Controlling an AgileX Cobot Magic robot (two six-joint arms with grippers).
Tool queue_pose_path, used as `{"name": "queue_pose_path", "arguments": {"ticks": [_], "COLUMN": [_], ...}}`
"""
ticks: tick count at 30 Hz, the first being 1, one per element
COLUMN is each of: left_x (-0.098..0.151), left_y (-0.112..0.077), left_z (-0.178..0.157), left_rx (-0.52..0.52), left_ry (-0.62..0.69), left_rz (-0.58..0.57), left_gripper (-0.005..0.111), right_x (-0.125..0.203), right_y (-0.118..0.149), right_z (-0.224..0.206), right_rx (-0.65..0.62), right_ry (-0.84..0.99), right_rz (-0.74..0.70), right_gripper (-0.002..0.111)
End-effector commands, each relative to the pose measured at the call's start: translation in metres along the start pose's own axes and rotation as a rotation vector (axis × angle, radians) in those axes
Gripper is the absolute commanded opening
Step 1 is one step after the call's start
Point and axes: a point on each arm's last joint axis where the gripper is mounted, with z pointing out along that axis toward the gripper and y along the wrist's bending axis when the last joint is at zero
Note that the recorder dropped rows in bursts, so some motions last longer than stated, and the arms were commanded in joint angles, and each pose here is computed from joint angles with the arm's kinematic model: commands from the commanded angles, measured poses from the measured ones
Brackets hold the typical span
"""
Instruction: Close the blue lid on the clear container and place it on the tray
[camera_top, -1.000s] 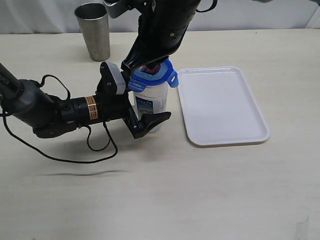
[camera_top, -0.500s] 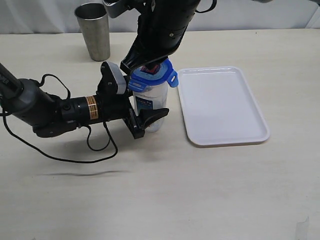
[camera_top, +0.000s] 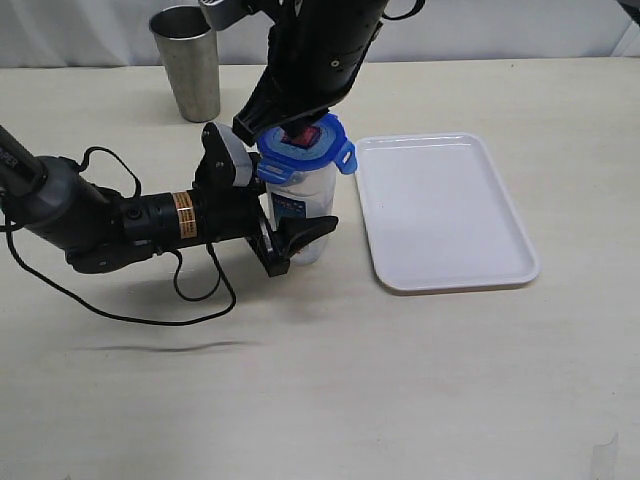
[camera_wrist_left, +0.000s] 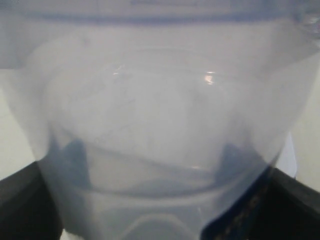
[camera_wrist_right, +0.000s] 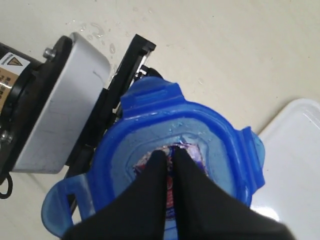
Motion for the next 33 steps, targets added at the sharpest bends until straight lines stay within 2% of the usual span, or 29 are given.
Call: {"name": "queue_pose_path", "arguments": {"ticks": [1, 4, 6, 8, 14, 19, 23, 33], "left_x": [0.006, 0.006, 0.006, 0.006, 0.006, 0.007, 0.007, 0.007], "left_y": [-0.001, -0.001, -0.001, -0.001, -0.001, -0.001, -0.002, -0.002], "left_z": [0.000, 0.000, 0.000, 0.000, 0.000, 0.000, 0.000, 0.000], "left_rx": [0.002, 0.004, 0.004, 0.004, 0.004, 0.009, 0.014, 0.019], "left_ry": [0.063, 0.068, 0.068, 0.068, 0.068, 0.073, 0.073, 0.075], "left_rz": [0.005, 0.007, 0.007, 0.007, 0.007, 0.010, 0.012, 0.015], "left_gripper": [0.000, 0.000, 0.000, 0.000, 0.000, 0.000, 0.000, 0.000], "right_x": [-0.002, -0.002, -0.002, -0.001, 0.004, 0.012, 0.015, 0.015], "right_y": [-0.001, -0.001, -0.001, 0.002, 0.023, 0.031, 0.045, 0.040], "right_z": [-0.012, -0.025, -0.034, -0.043, -0.049, -0.036, -0.028, -0.020], "right_rx": [0.001, 0.005, 0.001, -0.031, -0.246, -0.138, -0.113, -0.042], "right_ry": [-0.028, -0.055, -0.075, -0.092, -0.068, 0.012, 0.025, 0.014], "right_rz": [-0.017, -0.015, -0.015, -0.029, -0.112, -0.205, -0.265, -0.242], "right_gripper": [0.016, 0.029, 0.033, 0.034, 0.034, 0.034, 0.034, 0.034]}}
